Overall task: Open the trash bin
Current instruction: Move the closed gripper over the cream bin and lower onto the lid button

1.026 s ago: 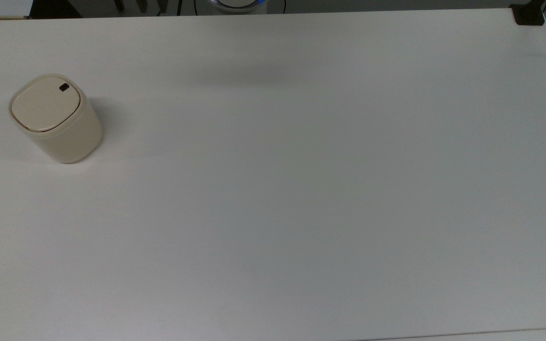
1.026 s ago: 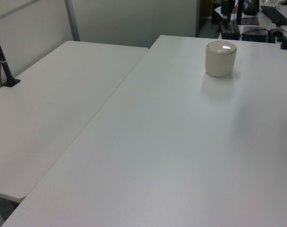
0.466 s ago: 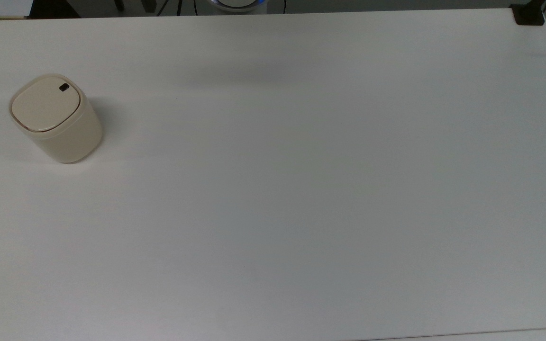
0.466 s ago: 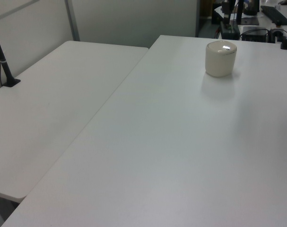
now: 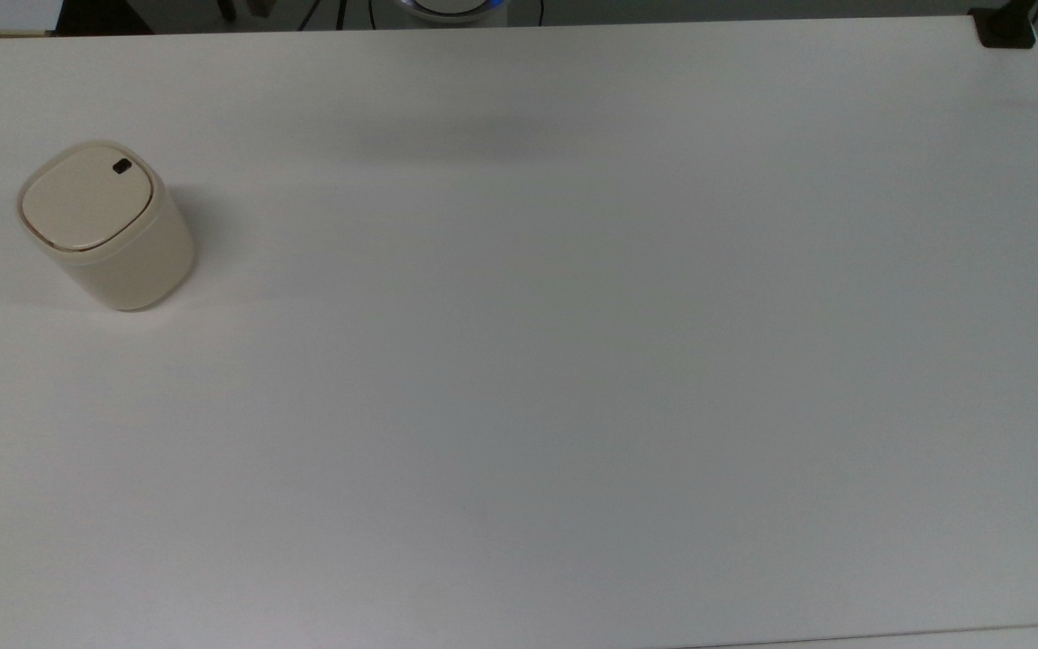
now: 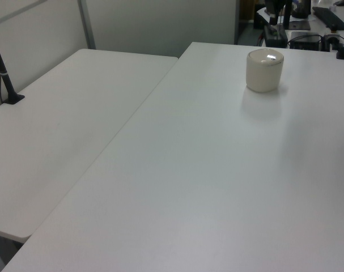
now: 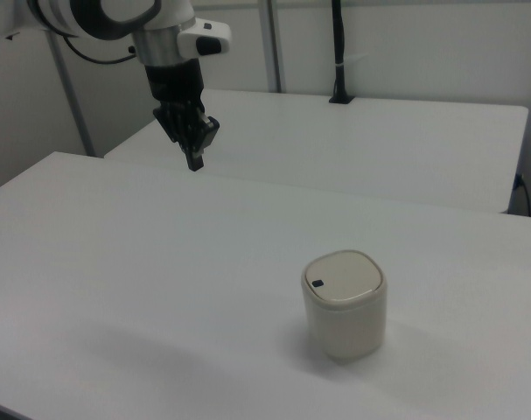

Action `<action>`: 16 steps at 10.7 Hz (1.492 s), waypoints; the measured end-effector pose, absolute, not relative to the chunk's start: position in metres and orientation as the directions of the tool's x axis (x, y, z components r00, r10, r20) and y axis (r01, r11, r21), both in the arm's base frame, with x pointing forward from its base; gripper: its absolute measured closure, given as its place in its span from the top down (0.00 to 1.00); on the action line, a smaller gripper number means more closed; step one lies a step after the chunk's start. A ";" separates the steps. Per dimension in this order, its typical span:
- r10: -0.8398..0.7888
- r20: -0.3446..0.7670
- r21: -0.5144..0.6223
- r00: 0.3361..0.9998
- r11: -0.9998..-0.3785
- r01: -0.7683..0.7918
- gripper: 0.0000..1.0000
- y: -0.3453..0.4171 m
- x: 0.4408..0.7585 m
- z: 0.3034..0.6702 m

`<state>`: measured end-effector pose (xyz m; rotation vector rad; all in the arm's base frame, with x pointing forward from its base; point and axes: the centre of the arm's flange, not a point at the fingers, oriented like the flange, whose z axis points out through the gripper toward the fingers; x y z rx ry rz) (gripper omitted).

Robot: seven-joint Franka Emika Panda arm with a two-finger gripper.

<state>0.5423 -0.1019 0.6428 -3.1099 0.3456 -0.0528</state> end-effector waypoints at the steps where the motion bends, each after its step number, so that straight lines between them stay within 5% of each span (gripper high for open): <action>1: -0.258 0.027 -0.003 0.966 -0.966 -0.258 0.01 -0.113 0.542 0.640; 8: -0.448 0.155 0.084 0.880 -0.882 -0.464 0.01 -0.242 0.581 0.564; 16: -0.547 0.071 0.012 0.834 -0.836 -0.549 0.01 -0.275 0.576 0.498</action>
